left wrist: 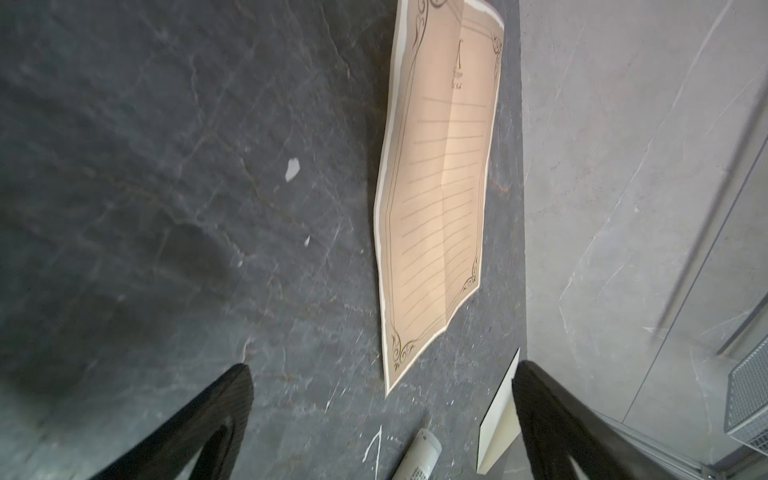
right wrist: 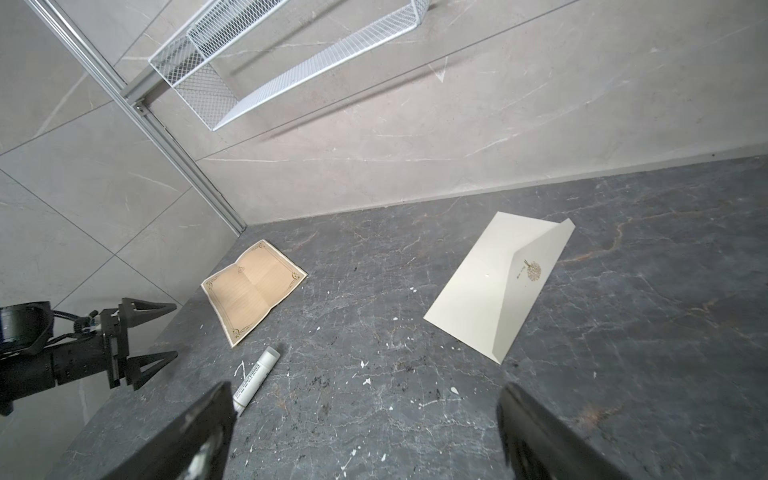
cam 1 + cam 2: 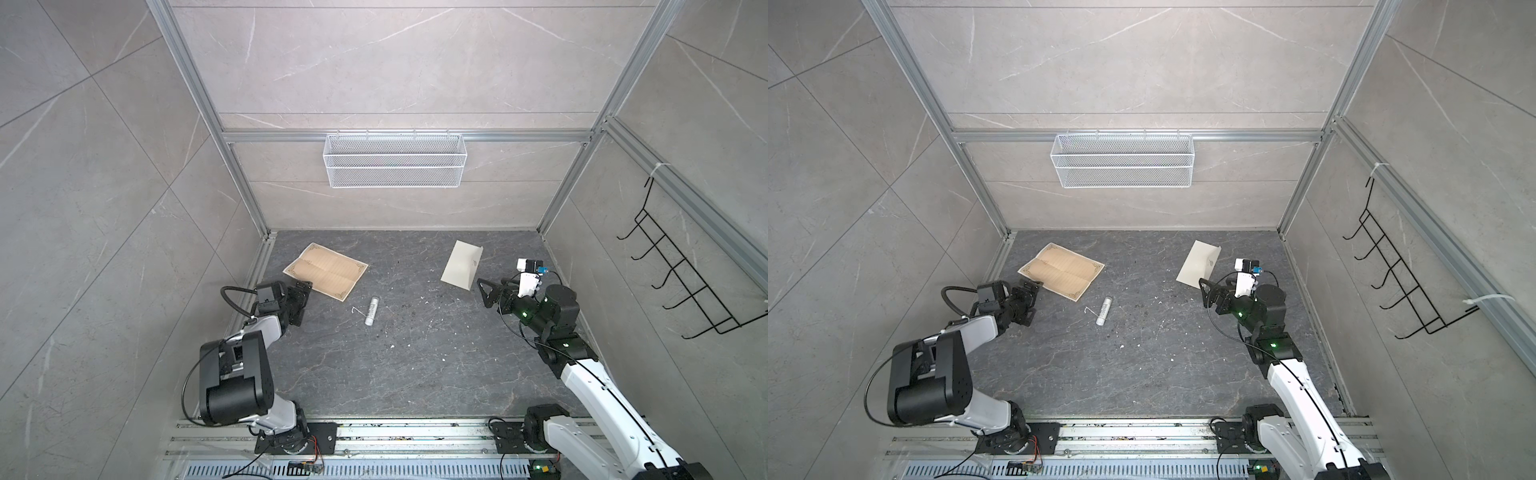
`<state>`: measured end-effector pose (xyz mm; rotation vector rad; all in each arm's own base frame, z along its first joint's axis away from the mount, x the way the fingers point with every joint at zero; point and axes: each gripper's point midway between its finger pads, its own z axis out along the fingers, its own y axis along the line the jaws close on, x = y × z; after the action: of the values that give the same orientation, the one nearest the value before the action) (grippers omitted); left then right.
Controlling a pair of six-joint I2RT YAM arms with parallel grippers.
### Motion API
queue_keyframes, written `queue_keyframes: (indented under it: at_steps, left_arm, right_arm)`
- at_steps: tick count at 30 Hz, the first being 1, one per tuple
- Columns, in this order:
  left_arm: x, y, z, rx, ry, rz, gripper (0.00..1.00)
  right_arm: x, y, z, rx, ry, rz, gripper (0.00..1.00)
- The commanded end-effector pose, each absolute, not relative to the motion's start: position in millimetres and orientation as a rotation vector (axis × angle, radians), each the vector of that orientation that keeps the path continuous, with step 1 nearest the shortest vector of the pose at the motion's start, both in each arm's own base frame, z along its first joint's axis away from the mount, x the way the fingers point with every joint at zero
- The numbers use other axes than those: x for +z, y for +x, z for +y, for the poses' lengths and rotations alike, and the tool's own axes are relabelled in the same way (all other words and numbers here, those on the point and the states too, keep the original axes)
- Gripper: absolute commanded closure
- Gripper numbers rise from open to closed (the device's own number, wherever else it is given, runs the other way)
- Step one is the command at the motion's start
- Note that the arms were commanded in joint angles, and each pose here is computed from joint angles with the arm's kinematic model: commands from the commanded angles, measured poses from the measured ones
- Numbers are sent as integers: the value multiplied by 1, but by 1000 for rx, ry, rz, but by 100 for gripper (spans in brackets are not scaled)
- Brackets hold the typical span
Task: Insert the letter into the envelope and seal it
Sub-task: 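Reach the left gripper to the beige letter while the right moves toward the envelope, then grasp the letter edge with the left gripper and lift it upright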
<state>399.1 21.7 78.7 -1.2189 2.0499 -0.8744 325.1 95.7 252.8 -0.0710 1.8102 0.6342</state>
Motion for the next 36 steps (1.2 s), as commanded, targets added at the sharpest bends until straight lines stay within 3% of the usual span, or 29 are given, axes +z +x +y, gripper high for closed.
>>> queue_keyframes:
  at_steps: [1,14,36]
  left_arm:
    - [98,424,25,-942,-1106,2013,1]
    - [77,465,35,-958,-1095,2048,12]
    - [46,498,41,-990,-1125,2089,28]
  right_arm:
    - [253,325,101,674,-93,1786,1]
    - [253,325,109,731,-123,1765,1]
    - [242,327,114,762,-133,1785,1]
